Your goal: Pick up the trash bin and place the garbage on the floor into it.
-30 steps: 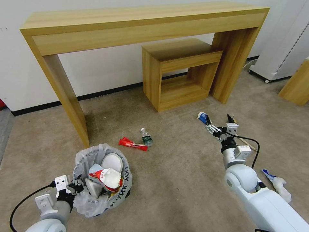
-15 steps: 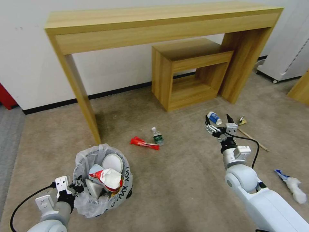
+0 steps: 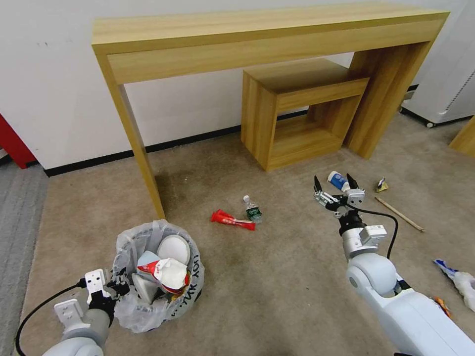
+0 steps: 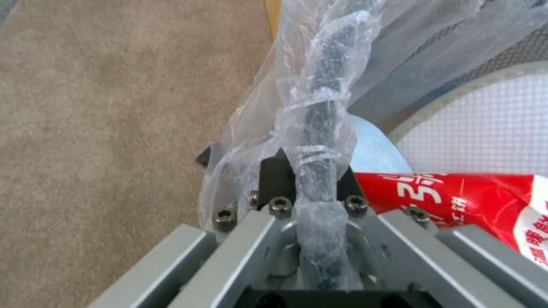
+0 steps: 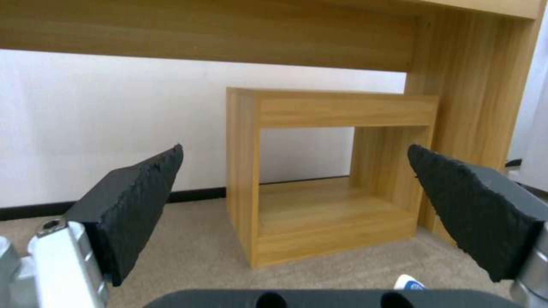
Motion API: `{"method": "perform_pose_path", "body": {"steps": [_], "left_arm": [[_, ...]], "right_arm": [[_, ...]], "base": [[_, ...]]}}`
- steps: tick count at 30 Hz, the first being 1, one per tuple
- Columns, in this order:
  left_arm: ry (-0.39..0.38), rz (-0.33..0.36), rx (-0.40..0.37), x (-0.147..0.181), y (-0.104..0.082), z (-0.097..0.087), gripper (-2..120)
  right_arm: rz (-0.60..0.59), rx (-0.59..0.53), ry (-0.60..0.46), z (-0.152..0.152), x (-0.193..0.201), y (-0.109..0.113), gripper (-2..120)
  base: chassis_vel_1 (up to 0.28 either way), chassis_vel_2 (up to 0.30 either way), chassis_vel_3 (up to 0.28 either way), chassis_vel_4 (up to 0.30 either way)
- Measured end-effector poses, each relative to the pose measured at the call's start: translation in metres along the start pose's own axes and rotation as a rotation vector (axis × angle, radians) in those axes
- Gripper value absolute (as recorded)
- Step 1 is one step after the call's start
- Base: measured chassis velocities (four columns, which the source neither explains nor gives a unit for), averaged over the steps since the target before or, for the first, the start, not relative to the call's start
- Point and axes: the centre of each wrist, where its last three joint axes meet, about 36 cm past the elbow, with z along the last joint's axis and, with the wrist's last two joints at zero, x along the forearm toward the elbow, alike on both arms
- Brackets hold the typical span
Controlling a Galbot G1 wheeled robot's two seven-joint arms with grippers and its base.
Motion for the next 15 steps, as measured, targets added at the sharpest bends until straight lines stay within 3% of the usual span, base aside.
{"method": "perform_pose_path", "body": {"steps": [15], "left_arm": [[0.012,0.010,-0.003,0.0030,0.0011,-0.0058,0]], "right_arm": [[0.010,0.006,0.023,-0.0029,0.0083,-0.0039,98]], "base": [[0.000,0.000,0.000,0.000]]}}
